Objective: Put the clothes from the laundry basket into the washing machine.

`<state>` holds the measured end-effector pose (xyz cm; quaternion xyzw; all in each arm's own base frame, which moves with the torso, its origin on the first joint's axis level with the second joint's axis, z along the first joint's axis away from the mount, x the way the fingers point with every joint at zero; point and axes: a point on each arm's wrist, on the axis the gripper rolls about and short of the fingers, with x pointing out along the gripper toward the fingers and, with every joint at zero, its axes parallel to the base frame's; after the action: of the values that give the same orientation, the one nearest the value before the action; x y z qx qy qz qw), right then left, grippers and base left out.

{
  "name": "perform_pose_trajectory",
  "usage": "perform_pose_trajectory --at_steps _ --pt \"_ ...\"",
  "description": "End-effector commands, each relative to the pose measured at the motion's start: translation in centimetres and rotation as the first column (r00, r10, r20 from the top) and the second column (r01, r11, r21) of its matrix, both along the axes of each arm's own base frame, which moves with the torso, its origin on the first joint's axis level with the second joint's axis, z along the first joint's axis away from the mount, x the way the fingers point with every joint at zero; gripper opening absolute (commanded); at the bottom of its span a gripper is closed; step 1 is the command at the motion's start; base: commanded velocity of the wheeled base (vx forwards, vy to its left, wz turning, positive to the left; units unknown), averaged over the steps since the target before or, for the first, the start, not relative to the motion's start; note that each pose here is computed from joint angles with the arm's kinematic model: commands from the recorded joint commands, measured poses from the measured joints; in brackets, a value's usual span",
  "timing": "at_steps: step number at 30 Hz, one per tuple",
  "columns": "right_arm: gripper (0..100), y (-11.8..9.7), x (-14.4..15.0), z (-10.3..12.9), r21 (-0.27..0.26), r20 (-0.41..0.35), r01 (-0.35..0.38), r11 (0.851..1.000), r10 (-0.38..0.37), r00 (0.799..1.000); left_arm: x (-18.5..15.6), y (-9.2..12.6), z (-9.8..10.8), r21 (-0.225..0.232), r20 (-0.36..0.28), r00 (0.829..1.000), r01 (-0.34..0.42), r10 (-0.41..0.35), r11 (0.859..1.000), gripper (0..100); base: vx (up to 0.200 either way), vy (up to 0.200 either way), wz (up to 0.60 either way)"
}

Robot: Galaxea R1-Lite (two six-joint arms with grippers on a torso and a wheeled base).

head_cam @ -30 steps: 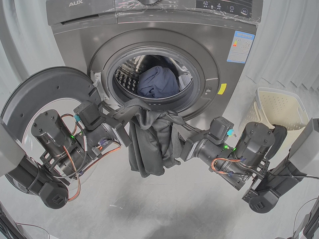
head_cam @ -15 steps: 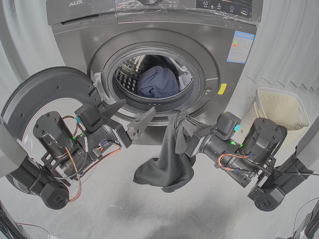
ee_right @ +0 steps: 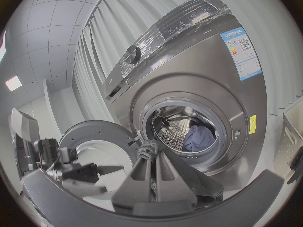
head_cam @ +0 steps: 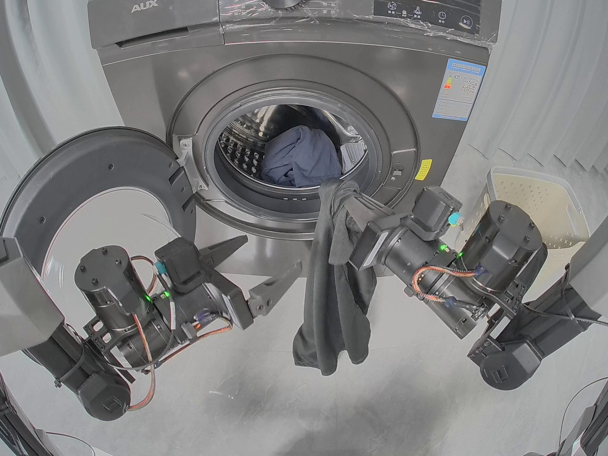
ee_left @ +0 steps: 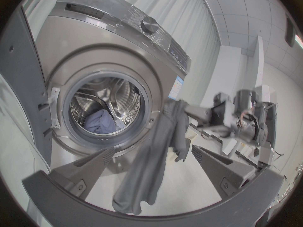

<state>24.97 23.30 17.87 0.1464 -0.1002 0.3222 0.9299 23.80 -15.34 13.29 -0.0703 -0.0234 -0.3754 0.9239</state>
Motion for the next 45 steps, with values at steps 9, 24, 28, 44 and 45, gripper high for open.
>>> perform_pose_trajectory --at_steps 9,24,28,44,45 --pt "0 1.0 1.1 0.9 0.034 0.031 0.014 0.999 -0.015 0.999 -0.4 -1.2 -4.5 0.128 -0.115 0.992 0.063 -0.048 0.990 100 0.000 0.000 0.00" --pt "0 2.3 1.6 2.3 0.067 0.067 -0.004 0.998 0.000 0.998 1.2 -2.6 -8.6 0.160 -0.227 0.968 0.141 -0.103 0.977 100 0.000 0.000 0.00" --pt "0 2.3 1.6 2.3 0.069 0.068 -0.006 0.998 0.001 0.998 2.9 -3.7 -9.0 0.119 -0.222 0.971 0.122 -0.093 0.985 100 0.000 0.000 0.00" --pt "0 2.7 1.1 2.1 0.070 0.067 -0.020 0.997 0.016 0.998 7.3 -5.5 -11.7 0.060 -0.229 0.973 0.022 -0.007 0.998 100 0.000 0.000 0.00" --pt "0 2.6 1.1 2.1 0.069 0.066 -0.020 0.997 0.016 0.998 7.4 -5.5 -11.7 0.056 -0.229 0.973 0.020 -0.006 0.998 100 0.000 0.000 0.00"
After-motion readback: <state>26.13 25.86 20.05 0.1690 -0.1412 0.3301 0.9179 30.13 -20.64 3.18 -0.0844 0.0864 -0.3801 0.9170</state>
